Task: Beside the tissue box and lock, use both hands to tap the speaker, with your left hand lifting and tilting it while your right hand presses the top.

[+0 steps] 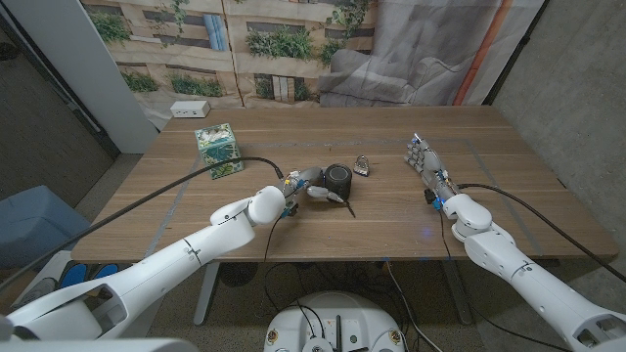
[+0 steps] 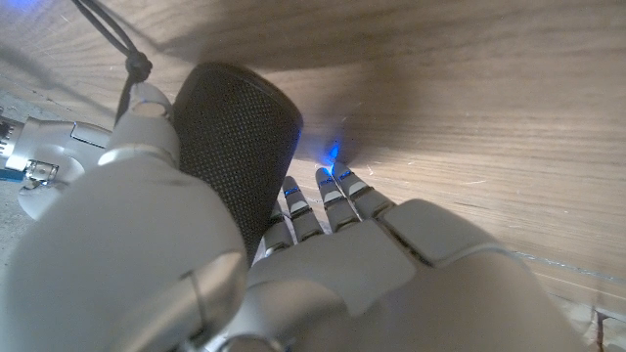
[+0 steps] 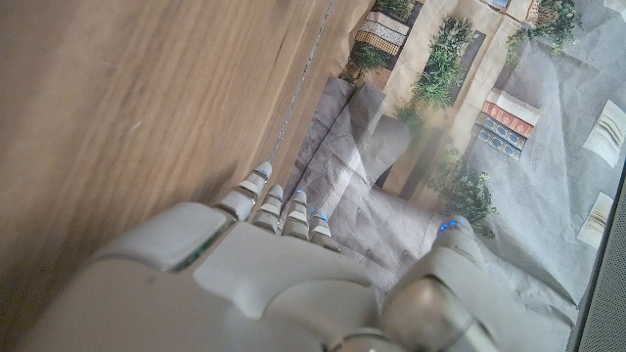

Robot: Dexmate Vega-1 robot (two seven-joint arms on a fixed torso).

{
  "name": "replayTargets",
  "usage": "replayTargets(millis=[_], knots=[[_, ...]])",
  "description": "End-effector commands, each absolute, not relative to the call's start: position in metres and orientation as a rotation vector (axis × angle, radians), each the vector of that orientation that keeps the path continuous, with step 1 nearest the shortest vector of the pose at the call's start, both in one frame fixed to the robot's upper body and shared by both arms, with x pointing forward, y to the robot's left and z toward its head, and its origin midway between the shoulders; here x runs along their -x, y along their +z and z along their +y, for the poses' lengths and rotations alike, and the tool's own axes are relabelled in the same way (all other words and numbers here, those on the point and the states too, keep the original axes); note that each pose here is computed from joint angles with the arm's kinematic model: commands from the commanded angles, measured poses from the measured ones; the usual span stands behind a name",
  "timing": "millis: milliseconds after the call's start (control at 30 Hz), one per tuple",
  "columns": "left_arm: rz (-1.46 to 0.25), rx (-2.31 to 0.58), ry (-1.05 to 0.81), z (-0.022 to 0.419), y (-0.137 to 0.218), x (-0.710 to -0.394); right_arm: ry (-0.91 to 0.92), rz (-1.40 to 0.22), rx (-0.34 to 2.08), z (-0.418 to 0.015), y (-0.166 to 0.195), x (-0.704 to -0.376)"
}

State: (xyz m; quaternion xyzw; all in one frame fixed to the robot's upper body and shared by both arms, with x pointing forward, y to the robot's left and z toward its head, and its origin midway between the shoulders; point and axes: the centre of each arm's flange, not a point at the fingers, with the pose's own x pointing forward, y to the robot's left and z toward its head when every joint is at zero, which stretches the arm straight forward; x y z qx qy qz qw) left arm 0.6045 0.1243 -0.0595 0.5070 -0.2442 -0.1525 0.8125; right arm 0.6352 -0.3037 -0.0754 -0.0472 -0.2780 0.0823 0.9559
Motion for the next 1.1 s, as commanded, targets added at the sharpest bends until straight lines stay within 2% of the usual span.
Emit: replayTargets(millis=[33,1100], knots=[[-0.529,-1.056,-0.344,0.1265,-0.0583,-0.605,0.166,-0.555,0.092,-0.3034,-0.0777,-0.6372],[-0.45,-1.075,-0.469,0.1308,-0.0615,-0.5972,0.157,-0.552,0.08,-0.3022,-0.084,-0.6329]])
